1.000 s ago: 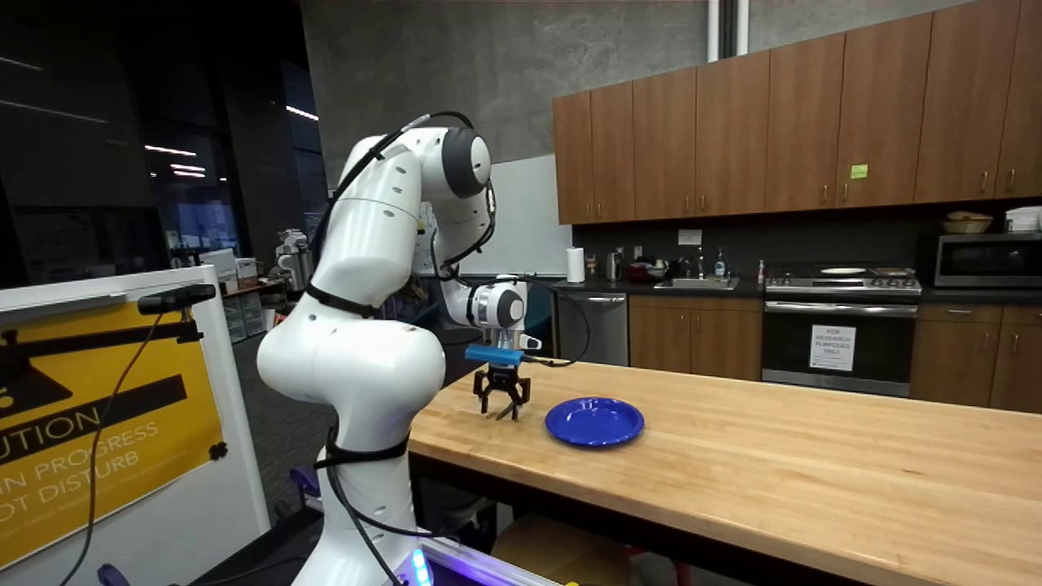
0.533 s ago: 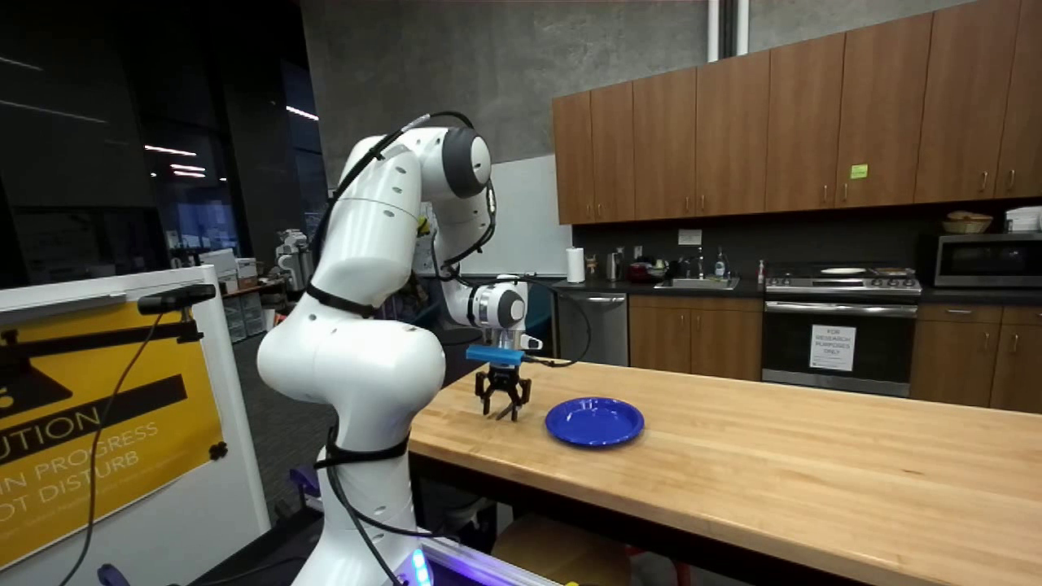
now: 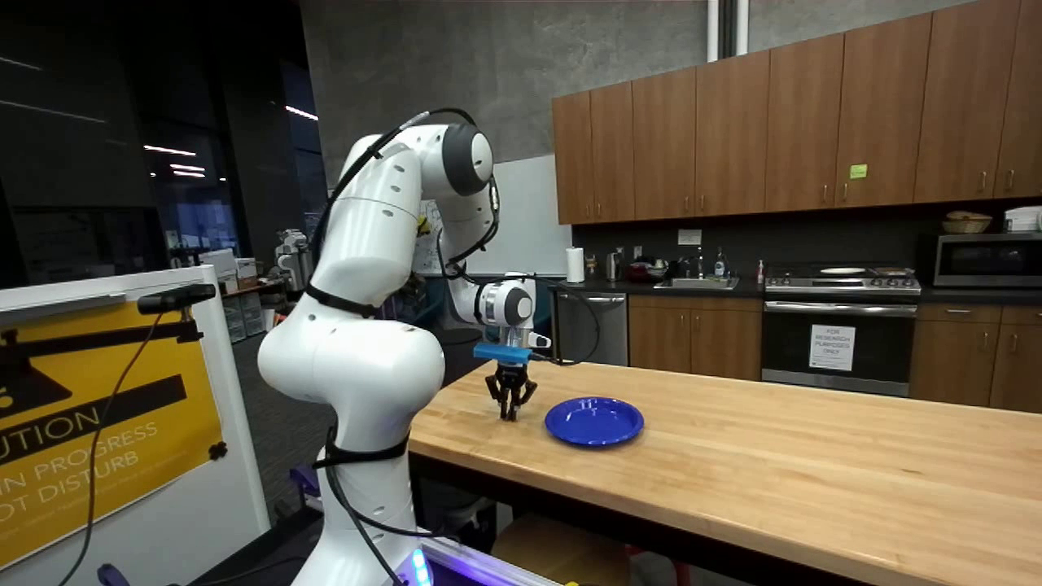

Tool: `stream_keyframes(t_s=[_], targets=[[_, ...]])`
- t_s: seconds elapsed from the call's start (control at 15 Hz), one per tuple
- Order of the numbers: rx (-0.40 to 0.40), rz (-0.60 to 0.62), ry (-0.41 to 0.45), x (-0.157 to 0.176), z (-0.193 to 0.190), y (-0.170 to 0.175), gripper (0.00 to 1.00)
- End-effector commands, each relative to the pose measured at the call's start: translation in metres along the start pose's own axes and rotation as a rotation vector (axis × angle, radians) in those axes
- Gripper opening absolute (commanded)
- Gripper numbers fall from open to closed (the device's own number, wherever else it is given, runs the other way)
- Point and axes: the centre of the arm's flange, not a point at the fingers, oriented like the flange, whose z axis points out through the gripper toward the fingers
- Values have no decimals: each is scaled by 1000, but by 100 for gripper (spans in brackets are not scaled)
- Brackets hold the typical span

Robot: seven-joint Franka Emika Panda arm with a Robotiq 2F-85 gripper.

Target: Put the pen on the plate

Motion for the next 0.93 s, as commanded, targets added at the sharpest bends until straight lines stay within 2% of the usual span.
stream_keyframes(t_s=[0.0, 0.47, 0.87], targets=[[-4, -8, 7, -3, 0, -4, 0], [-3, -7, 12, -6, -3, -4, 2], [-8, -19, 20, -20, -21, -15, 2]])
